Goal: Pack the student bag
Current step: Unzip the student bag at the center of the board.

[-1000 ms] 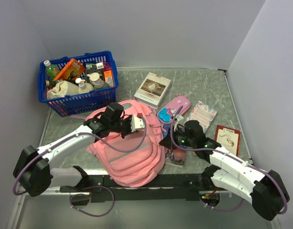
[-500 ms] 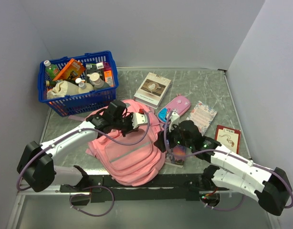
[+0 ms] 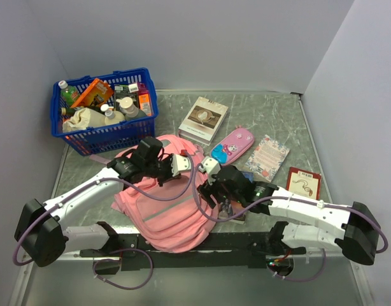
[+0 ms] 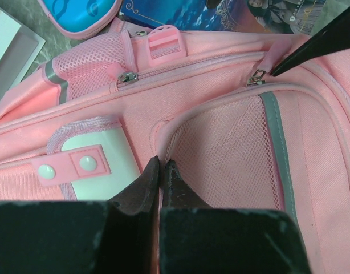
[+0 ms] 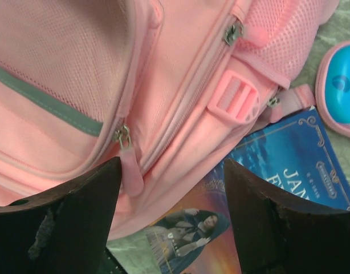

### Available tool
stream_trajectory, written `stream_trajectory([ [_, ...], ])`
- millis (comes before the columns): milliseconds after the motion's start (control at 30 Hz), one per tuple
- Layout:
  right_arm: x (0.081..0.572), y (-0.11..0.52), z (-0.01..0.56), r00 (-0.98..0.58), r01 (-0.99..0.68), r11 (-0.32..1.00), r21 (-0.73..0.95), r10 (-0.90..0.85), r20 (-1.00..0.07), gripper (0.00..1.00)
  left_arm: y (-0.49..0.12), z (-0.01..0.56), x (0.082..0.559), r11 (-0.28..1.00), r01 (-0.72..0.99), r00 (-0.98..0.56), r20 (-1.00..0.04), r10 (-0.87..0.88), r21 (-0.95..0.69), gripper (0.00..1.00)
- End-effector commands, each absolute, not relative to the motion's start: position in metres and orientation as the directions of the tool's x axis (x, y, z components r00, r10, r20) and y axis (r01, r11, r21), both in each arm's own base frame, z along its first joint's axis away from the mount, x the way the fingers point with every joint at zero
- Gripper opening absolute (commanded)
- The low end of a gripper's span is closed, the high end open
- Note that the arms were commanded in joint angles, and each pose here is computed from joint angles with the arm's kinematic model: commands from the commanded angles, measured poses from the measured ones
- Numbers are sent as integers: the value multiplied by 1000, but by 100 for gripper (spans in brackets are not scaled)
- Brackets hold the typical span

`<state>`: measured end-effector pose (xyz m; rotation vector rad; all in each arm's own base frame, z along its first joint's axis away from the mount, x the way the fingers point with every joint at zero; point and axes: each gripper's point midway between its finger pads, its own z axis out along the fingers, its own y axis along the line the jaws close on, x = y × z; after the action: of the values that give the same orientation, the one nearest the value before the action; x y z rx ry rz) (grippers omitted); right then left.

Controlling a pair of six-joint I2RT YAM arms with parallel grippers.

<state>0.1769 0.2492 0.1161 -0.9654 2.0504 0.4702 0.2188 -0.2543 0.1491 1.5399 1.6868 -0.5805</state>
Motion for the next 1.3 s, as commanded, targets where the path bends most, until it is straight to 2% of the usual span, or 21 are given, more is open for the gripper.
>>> stream_trajectory([
  [0,180,267,136,-298,-796,601,-65,-484,-823,77,-262,171,216,142,971,79,-823,563,190,1],
  [100,172,274,134,-281,-816,575,-57,-481,-830,72,-263,173,218,154,968,80,-826,558,197,1],
  [200,167,276,128,-288,-823,566,-51,-493,-821,61,-264,174,219,163,968,72,-830,554,193,1],
  [233,166,275,126,-290,-821,569,-53,-495,-819,51,-264,173,219,162,968,72,-830,553,192,1],
  [300,165,275,121,-292,-822,567,-59,-507,-811,42,-263,174,219,165,968,70,-831,552,192,1],
  [333,166,274,120,-291,-816,574,-67,-509,-810,28,-264,174,219,165,967,72,-831,552,193,1],
  [367,166,275,119,-313,-807,588,-48,-495,-811,21,-264,174,219,166,968,69,-833,550,190,1],
  [400,166,275,117,-315,-806,590,-49,-497,-808,10,-265,176,220,167,968,69,-835,546,189,1],
  [500,168,273,118,-324,-796,603,-56,-502,-801,2,-267,178,224,189,964,59,-840,539,189,1],
  [700,166,255,126,-329,-766,640,-65,-477,-815,0,-269,182,253,319,934,-49,-831,554,158,1],
  [900,153,244,120,-379,-762,646,-33,-487,-787,0,-268,189,291,485,875,-282,-826,489,-12,1],
  [1067,140,241,118,-412,-757,652,-28,-510,-755,0,-267,191,310,562,825,-368,-810,456,-59,1],
  [1267,122,250,122,-426,-766,643,19,-485,-764,0,-279,193,321,618,770,-466,-801,376,-159,1],
])
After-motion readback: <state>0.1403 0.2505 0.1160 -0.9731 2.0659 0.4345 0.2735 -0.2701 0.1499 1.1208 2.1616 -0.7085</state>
